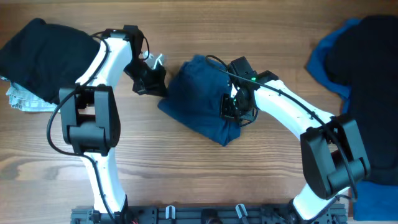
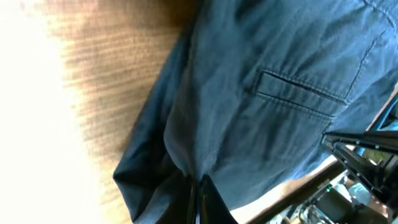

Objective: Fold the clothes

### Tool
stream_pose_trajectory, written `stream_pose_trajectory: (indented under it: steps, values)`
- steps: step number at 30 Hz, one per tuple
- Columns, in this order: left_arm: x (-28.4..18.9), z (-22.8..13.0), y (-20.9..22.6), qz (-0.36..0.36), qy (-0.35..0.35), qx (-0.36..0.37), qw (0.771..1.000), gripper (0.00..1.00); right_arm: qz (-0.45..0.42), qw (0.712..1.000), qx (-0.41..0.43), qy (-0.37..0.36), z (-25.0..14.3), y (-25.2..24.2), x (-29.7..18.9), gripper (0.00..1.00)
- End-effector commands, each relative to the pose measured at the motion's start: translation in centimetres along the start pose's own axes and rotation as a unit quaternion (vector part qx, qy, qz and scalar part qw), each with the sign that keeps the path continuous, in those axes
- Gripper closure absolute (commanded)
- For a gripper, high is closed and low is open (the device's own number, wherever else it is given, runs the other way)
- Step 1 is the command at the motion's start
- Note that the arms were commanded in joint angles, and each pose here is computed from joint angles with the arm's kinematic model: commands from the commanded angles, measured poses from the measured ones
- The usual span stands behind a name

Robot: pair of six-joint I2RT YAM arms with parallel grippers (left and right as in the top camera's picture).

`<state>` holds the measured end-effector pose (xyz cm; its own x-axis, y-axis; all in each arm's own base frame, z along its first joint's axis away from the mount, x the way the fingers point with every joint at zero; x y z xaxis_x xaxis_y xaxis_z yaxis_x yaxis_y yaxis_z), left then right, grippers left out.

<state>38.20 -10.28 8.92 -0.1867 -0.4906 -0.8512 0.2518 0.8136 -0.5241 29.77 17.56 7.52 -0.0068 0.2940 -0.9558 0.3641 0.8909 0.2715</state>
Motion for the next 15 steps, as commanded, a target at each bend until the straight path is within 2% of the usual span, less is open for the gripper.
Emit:
stream_pose_trajectory:
  steps: [1, 7, 13, 15]
  values:
    - [1.4, -0.3, 0.8, 0.006, -0.002, 0.006, 1.000, 0.96, -0.026, 0.999, -0.003, -0.024, 0.2, -0.9, -0.5, 0.96]
    - [2.7, -0.3, 3.2, 0.067, -0.009, -0.016, 0.998, 0.96, -0.063, 0.997, -0.013, -0.041, 0.4, -1.9, -0.6, 0.96]
    - [2.2, 0.6, 3.5, 0.075, -0.032, -0.009, 0.997, 0.96, -0.064, 0.996, -0.015, -0.055, 0.9, -1.9, -0.7, 0.96]
    - [0.6, 1.3, 2.8, 0.078, -0.045, -0.006, 0.996, 0.96, -0.052, 0.997, -0.018, -0.055, 1.0, -1.2, -1.0, 0.75]
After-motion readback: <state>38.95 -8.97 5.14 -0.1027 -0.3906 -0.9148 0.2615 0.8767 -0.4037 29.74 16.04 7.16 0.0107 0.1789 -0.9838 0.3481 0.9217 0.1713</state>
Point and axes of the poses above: each gripper's point midway between its finger pads, its own x axis out along the fingers, its own y axis along the line the jaws close on, z = x × y, the point moved 5 cm from there along -x, back along the fingers, and after that the axes turned 14 degrees about x, right-handed, at the moved point
